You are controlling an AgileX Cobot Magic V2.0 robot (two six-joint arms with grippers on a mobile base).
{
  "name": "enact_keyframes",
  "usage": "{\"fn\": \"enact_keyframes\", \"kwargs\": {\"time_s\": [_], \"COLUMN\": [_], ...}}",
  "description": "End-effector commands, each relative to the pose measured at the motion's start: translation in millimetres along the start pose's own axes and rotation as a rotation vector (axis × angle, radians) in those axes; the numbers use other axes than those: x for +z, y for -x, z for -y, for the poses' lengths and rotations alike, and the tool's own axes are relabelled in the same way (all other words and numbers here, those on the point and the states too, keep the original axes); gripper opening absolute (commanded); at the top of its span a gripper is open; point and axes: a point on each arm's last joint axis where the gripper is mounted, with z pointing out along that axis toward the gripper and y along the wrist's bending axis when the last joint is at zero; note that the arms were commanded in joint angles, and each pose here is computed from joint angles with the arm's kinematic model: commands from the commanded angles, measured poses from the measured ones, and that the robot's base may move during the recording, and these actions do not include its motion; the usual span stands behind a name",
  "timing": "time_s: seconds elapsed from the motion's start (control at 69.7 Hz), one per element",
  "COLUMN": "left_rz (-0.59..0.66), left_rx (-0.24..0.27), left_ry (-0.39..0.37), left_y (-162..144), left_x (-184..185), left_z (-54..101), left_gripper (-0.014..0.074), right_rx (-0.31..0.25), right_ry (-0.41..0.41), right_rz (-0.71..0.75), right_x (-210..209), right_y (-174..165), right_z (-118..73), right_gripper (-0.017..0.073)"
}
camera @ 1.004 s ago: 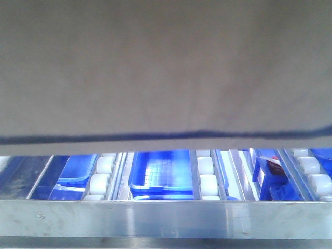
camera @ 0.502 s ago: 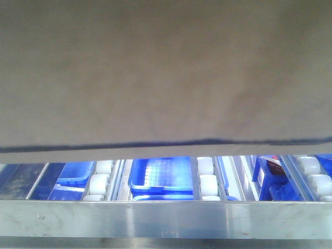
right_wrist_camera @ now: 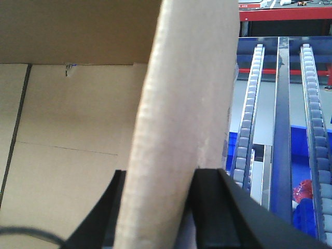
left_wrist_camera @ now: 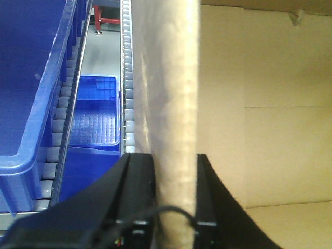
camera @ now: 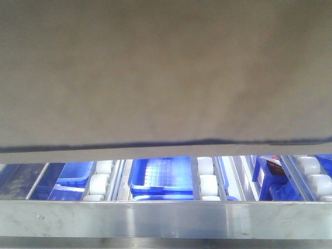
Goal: Grab box from left shelf to table start
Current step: 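Lift the box with both grippers and pull it off the shelf, then hold the box with both grippers while the base turns away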
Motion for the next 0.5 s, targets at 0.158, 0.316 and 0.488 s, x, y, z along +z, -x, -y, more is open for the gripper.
{"fn": "enact_keyframes", "kwargs": {"time_s": [0.158, 0.316, 0.488], "left_rz": [0.188, 0.188, 0.188], "left_rx": [-0.046, -0.046, -0.046], "left_ry": [-0.100, -0.100, -0.100], "left_y": [22.8, 22.8, 22.8], "left_x": [-7.4, -7.4, -7.4], "left_z": [8.7, 8.7, 8.7], "left_gripper": [-0.0092, -0.0092, -0.0092], "right_rx": [0.020, 0.020, 0.020], "right_ry": [0.013, 0.013, 0.013], "right_rz": [0.154, 0.154, 0.154], "right_x": [-1.5, -1.5, -1.5], "right_y": [21.4, 21.4, 21.4], "right_z": [-2.4, -2.4, -2.4], "right_gripper": [0.0059, 0.0059, 0.0059]}}
